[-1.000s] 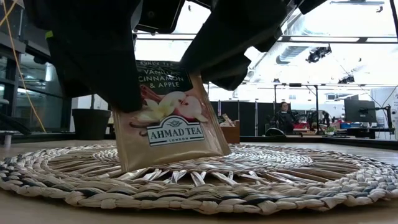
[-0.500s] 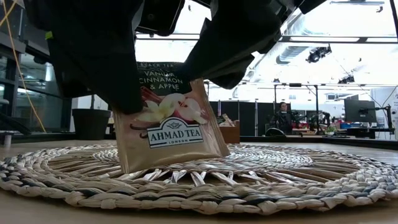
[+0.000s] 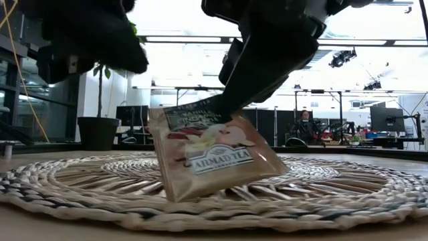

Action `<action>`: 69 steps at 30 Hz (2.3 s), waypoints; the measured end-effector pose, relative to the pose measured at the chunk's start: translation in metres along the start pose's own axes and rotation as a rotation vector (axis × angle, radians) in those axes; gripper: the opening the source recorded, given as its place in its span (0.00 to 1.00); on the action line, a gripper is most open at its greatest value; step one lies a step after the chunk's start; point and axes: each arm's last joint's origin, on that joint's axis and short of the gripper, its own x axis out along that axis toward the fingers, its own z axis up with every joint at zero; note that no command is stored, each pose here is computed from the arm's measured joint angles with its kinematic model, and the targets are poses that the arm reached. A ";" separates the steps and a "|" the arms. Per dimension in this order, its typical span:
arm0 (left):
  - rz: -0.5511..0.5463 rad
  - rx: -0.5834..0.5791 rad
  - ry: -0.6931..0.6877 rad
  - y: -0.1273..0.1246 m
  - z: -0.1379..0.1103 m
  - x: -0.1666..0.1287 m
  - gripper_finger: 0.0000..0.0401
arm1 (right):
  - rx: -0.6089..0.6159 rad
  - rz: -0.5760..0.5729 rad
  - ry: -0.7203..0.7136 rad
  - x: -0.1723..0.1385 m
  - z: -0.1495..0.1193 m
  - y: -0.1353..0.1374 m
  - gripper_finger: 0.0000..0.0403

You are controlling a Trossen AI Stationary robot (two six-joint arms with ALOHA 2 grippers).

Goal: Pick & Place Tea
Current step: Put the brown tea bag in the right section of the wooden organizer

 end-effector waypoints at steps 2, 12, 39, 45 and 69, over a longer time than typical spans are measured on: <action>-0.081 -0.064 -0.088 0.011 -0.001 -0.010 0.08 | 0.003 0.002 0.005 0.000 -0.001 0.001 0.00; -0.361 -0.123 -0.303 0.080 0.016 -0.013 0.08 | 0.003 -0.034 -0.068 -0.043 0.016 0.006 0.00; -0.569 -0.009 -0.607 0.223 0.065 -0.069 0.08 | 0.177 -0.270 -0.152 -0.182 0.038 -0.110 0.00; -0.451 0.033 -0.588 0.232 0.057 -0.081 0.08 | 0.194 -0.307 -0.193 -0.201 0.036 -0.153 0.00; -0.259 0.557 -0.815 0.241 0.051 -0.110 0.01 | 0.048 -0.330 -0.101 -0.216 -0.008 -0.282 0.00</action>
